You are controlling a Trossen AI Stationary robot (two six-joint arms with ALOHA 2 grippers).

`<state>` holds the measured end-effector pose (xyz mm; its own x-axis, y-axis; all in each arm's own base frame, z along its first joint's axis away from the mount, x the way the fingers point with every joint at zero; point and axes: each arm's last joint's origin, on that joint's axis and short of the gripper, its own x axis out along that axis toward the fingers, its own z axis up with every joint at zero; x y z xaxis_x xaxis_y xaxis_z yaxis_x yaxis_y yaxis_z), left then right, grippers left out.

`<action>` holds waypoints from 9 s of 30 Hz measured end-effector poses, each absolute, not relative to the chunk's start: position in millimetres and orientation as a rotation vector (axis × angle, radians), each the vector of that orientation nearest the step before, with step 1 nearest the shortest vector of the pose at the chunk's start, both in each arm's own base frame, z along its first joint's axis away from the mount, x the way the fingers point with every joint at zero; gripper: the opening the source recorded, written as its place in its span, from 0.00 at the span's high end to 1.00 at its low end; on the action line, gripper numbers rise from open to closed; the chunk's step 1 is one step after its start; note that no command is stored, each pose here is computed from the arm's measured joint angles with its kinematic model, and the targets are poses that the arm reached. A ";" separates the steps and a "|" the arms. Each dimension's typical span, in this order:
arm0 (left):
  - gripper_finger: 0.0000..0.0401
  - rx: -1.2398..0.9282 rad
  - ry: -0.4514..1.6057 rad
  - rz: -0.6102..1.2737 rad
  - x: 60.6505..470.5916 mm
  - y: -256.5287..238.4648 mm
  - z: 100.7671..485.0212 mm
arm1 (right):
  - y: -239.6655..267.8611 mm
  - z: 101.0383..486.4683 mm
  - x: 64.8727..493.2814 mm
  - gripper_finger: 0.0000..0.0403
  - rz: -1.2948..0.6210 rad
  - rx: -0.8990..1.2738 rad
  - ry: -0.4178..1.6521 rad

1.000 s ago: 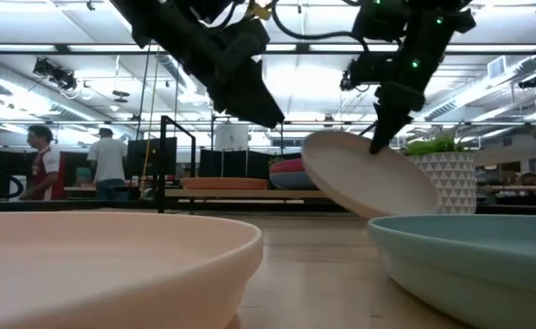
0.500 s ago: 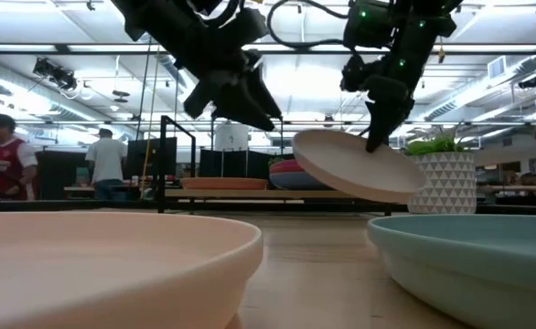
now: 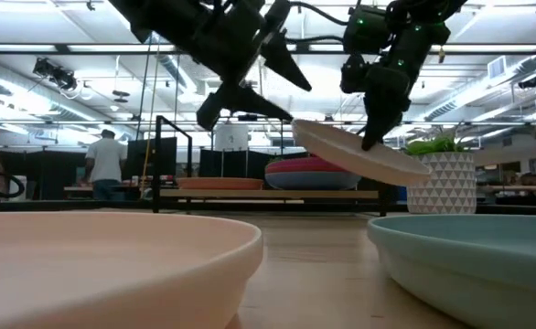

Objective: Place and stack plates onto a shelf
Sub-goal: Stack the gray plate on top of the light brown plate on the shelf, then stack the dark green plate on top of the pink plate on the shelf

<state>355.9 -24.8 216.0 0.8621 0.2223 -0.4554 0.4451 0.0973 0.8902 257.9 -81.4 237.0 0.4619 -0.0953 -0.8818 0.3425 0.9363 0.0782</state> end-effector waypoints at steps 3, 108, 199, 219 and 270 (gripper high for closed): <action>0.43 1.531 0.596 -0.230 359.8 -25.5 200.6 | -81.3 237.2 258.3 0.96 -0.241 0.254 1.055; 0.51 0.531 1.158 0.506 296.9 73.9 204.0 | 6.8 208.2 183.3 0.67 -0.326 0.054 0.583; 0.70 -0.260 1.570 0.486 233.9 -198.9 189.1 | 14.1 135.7 238.9 0.67 0.113 -0.438 0.230; 0.71 -0.022 1.675 0.296 228.0 -188.2 171.5 | 32.1 128.4 234.9 0.67 0.137 -0.364 0.307; 0.97 -0.379 1.571 0.130 195.6 -169.3 156.3 | 32.8 127.8 234.6 0.71 0.143 -0.374 0.313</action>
<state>195.6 -169.3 156.3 0.0065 -0.1578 -0.9874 -0.3183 0.9358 -0.1516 234.6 32.8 127.8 0.9420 0.0793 -0.3262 -0.1940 0.9215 -0.3363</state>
